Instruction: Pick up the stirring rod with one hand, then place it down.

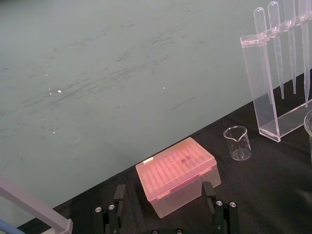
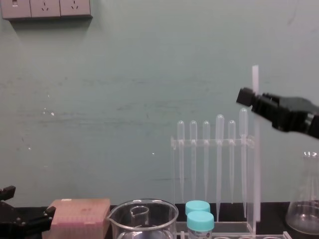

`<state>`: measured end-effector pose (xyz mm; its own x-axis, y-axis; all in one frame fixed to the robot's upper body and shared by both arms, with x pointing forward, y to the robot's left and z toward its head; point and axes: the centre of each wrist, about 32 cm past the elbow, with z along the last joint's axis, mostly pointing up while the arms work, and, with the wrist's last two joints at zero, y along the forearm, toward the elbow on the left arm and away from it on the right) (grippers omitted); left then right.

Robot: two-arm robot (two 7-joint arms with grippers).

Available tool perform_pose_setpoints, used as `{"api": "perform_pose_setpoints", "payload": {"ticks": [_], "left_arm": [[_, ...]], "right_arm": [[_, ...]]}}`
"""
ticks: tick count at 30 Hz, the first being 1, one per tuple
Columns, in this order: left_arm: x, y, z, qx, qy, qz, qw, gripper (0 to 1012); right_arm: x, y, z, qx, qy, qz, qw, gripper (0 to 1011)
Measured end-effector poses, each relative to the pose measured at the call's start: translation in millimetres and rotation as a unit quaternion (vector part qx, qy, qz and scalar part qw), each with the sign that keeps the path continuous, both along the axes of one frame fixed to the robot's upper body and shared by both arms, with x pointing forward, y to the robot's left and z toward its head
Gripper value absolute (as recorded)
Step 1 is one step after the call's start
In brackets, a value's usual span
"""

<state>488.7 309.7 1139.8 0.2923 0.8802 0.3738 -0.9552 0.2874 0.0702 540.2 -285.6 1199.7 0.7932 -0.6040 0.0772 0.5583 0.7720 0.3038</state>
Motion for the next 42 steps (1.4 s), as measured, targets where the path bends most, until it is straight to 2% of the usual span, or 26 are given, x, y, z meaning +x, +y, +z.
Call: {"api": "perform_pose_setpoints", "payload": {"ticks": [6,15,25,36,42], "left_arm": [[0.0,0.0,0.0,0.0,0.0,0.0,1.0,1000],[0.0,0.0,0.0,0.0,0.0,0.0,1.0,1000],[0.0,0.0,0.0,0.0,0.0,0.0,1.0,1000],[0.0,0.0,0.0,0.0,0.0,0.0,1.0,1000],[0.0,0.0,0.0,0.0,0.0,0.0,1.0,1000]], "right_arm": [[3.4,3.2,-15.4,-0.013,-0.009,0.001,0.9999,71],[15.2,8.0,-32.0,-0.015,-0.013,-0.01,0.9998,71],[25.4,13.6,-46.2,-0.021,0.007,-0.015,0.9996,71],[19.3,13.7,-56.8,-0.029,0.041,-0.024,0.9985,71],[16.8,14.4,-59.8,-0.032,0.045,-0.025,0.9981,71]]}}
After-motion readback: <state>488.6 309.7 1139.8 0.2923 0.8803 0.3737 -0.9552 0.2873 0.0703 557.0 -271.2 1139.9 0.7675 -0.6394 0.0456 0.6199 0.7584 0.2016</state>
